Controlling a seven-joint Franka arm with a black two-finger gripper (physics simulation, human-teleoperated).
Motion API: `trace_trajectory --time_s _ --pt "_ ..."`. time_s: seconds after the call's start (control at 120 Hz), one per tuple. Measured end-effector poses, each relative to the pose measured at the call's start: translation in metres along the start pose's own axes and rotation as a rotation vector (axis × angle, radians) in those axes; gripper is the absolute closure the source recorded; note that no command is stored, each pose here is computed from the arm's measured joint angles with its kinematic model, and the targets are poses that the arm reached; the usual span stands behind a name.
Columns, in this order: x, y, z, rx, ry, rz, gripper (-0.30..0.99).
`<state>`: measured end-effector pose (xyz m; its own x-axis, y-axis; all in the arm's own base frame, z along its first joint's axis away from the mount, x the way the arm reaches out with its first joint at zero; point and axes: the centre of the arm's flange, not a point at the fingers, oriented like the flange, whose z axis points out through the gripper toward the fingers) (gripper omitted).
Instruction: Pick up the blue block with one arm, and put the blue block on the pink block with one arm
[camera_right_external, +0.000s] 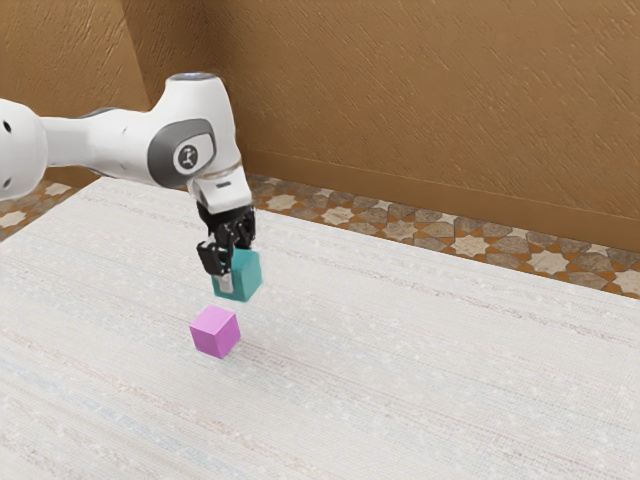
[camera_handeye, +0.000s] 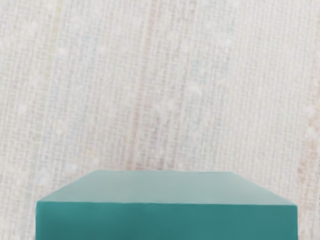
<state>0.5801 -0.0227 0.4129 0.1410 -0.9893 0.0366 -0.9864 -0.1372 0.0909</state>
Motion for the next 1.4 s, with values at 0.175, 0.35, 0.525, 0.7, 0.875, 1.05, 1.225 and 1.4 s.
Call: trace_trajectory --time_s 0.175,0.35,0.525,0.7,0.875,1.05,1.225,1.4 --pt "-0.021 -0.007 0.022 -0.036 -0.048 0.053 0.33" --pt "-0.034 -0.015 0.036 -0.051 -0.095 0.116 0.33" --pt "-0.051 -0.025 0.048 -0.035 -0.091 0.130 0.33" --pt "-0.066 -0.033 0.059 -0.015 -0.051 0.114 0.33" --pt "-0.066 -0.033 0.061 -0.002 -0.035 0.128 0.33" --pt "-0.067 -0.023 0.072 -0.022 -0.032 0.144 0.33" --pt "-0.063 -0.023 0.074 -0.022 0.011 0.144 0.33" --pt "-0.062 -0.022 0.074 -0.019 0.029 0.156 0.33"
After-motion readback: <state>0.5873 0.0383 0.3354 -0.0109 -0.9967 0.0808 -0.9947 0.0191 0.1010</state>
